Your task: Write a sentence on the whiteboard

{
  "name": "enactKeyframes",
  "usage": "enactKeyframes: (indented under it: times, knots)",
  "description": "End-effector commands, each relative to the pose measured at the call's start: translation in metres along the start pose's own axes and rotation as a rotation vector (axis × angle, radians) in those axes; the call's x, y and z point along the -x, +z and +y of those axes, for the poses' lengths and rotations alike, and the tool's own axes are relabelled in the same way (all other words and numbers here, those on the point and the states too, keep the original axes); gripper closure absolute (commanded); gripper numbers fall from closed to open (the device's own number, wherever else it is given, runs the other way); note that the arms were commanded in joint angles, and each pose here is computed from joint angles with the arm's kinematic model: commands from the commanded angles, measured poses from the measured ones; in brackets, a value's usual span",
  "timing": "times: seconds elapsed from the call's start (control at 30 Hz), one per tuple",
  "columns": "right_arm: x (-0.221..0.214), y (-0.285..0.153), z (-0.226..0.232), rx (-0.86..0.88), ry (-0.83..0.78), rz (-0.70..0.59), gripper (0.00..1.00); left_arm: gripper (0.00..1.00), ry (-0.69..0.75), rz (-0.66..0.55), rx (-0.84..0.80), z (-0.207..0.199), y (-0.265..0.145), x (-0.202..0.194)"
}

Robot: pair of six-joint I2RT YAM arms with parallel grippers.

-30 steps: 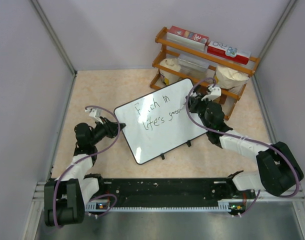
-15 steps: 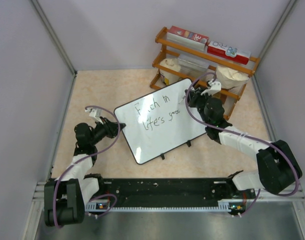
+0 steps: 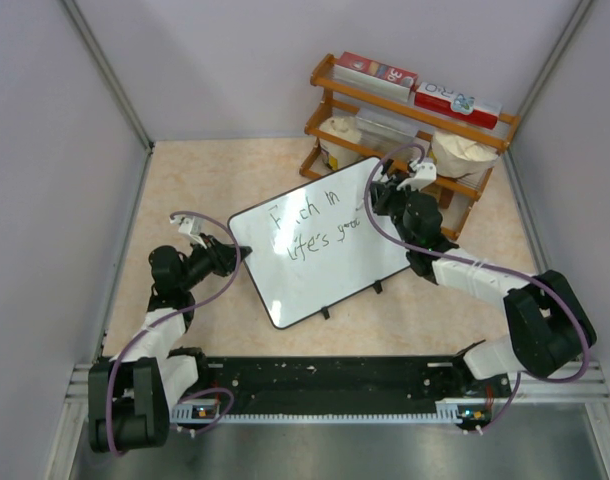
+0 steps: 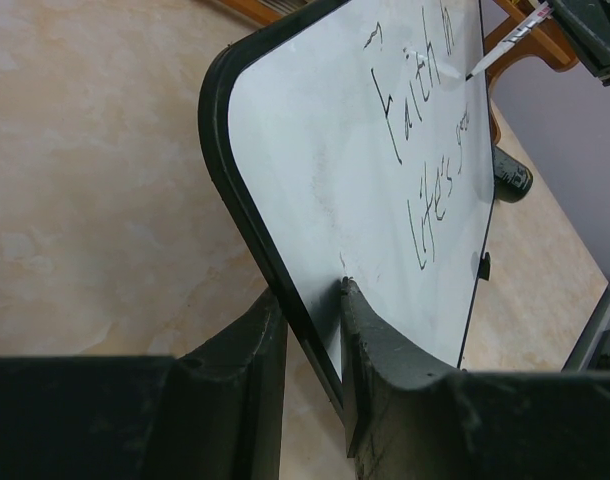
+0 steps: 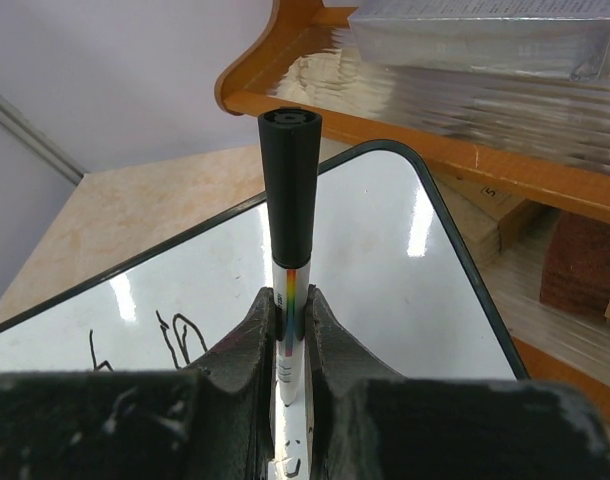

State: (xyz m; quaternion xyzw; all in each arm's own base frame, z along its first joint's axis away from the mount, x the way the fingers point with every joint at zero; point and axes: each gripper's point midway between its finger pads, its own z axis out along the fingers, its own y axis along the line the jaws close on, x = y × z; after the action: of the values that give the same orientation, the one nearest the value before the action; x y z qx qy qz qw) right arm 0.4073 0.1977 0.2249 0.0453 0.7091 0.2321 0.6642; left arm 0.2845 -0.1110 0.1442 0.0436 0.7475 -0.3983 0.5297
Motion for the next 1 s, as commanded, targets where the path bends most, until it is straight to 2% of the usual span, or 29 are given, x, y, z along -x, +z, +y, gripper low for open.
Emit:
enactKeyframes:
  times: [0.0,0.97]
  knots:
    - [0.009,-0.002,-0.004,-0.002,-0.002,-0.034,1.00,1.00,0.059,0.010,0.032,0.010,0.001,-0.003]
    - [-0.017,-0.024,-0.015,-0.001,-0.003,0.028,1.00,1.00,0.059,0.010,0.031,0.010,0.001,-0.003]
